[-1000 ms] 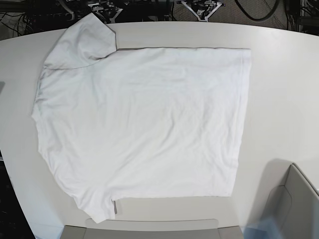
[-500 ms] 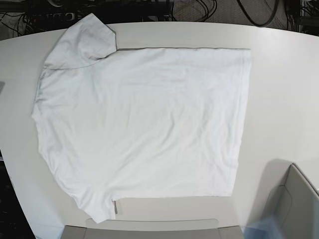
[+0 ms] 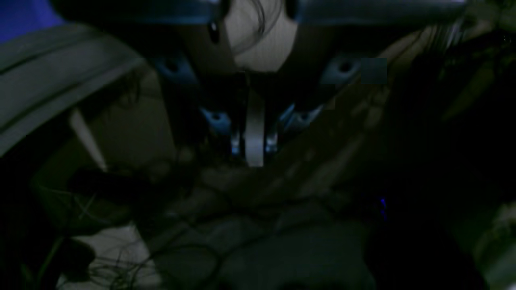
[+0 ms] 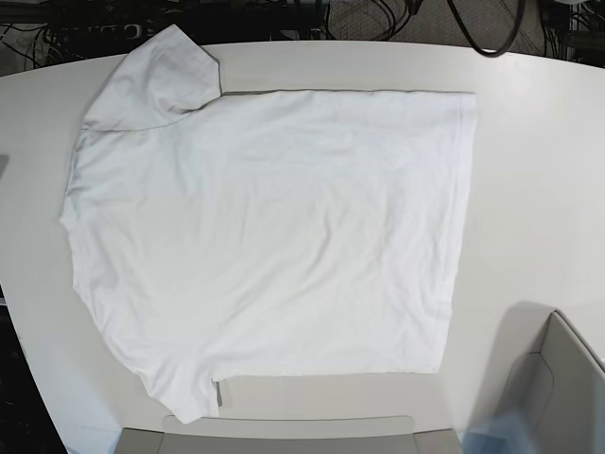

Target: Fold the T-shirt properly

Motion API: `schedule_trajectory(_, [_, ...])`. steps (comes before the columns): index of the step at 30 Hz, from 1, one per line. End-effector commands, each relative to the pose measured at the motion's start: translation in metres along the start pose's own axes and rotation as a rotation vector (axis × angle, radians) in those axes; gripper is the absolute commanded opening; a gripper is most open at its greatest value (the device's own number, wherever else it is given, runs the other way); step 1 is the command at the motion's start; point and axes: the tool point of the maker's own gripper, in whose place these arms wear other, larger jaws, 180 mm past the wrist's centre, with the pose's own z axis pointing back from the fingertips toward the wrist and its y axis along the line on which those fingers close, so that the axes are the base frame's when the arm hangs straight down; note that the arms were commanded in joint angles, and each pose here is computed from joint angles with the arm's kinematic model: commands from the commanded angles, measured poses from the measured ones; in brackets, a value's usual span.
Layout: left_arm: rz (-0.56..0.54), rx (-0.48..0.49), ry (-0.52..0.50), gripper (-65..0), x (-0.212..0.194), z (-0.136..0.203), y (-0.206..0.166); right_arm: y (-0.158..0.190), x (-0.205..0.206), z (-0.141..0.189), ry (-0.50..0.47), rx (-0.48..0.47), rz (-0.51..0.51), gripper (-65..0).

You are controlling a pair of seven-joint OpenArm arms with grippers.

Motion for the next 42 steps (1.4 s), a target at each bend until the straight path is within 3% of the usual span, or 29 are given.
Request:
schedule_trajectory(1, [-0.008,0.0,-0.042,-64.6,0.013,0.014,0.004,-0.001,0.013,0.014,-0.046,-0.005,-0.006,-64.7])
schedule_trajectory(5, [-0.038,0.041,-0.186,-64.6,0.062,0.018,0.023,0.002,0.067,0.02,-0.172,0.006,-0.057,-64.7])
schedule_trajectory(9, [-0.068,0.066,-0.335,-64.6,0.115,0.015,0.037,0.003,0.122,0.02,-0.205,0.022,-0.15,-64.7])
schedule_trajectory(16, [-0.071,0.079,-0.321,-62.0,0.156,-0.024,0.044,-0.028,0.194,0.016,-0.192,0.031,-0.324,-62.1])
schedule_trajectory(24, [-0.062,0.072,-0.3,-57.3,0.166,-0.031,0.042,-0.079,0.197,0.0,-0.142,-0.103,-0.457,-39.1])
schedule_trajectory(30, [-0.06,0.069,-0.296,-57.2,0.165,-0.032,0.041,-0.101,0.195,-0.025,-0.115,-0.134,-0.442,-38.1])
schedule_trajectory(42, [-0.064,0.074,-0.301,-57.2,0.166,-0.033,0.043,-0.086,0.195,-0.071,-0.069,-0.093,-0.506,-38.2])
